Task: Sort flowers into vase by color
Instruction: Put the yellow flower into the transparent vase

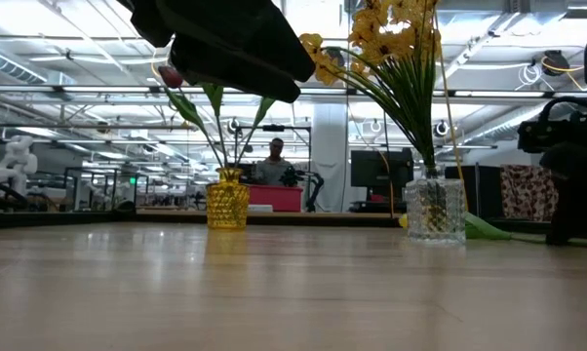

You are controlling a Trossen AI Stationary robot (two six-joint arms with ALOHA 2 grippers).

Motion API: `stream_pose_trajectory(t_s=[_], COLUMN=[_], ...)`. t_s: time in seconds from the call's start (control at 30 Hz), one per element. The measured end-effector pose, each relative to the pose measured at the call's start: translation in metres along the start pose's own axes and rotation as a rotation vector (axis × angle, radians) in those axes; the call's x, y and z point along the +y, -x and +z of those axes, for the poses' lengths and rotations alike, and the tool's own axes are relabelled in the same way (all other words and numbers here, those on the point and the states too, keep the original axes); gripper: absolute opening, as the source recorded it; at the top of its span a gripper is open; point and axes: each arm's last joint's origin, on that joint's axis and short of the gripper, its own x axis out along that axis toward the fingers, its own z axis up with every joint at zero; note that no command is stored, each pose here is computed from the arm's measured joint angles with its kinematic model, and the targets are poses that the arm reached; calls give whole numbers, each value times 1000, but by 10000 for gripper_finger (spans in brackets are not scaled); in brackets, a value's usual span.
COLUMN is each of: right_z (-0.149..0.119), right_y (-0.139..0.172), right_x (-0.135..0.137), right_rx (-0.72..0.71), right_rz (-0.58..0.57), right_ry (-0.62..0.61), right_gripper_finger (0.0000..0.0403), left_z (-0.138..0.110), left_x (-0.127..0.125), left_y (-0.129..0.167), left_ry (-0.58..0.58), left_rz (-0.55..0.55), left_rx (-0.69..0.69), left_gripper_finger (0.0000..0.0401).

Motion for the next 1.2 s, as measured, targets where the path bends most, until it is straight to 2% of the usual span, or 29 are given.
stream_pose_trajectory(t_s=[0.23,0.33,0.53,0.77,1.03,1.2], right_z=[1,4,16,28,44,57], right_y=[2,6,23,41,79,111], right_x=[-2,-4,3,13,11,14], right_rx=[-71,-112,-144,-228,-415,-587], right_rz=[-14,-58,-105,-92,-175,-147], right_ry=[-38,-20,-13,-18,-53,-59], right_gripper_finger=[1,1,0,0,0,0], left_z=[0,0,0,1,1,1], left_x=[0,0,0,0,0,0], left_y=[0,0,0,0,0,0], left_ry=[0,-1,2,3,3,3], left_rz=[0,0,-1,-2,-2,-1], left_rx=[-1,0,-3,-5,-5,-5], left_gripper_finger=[216,216,216,216,216,216])
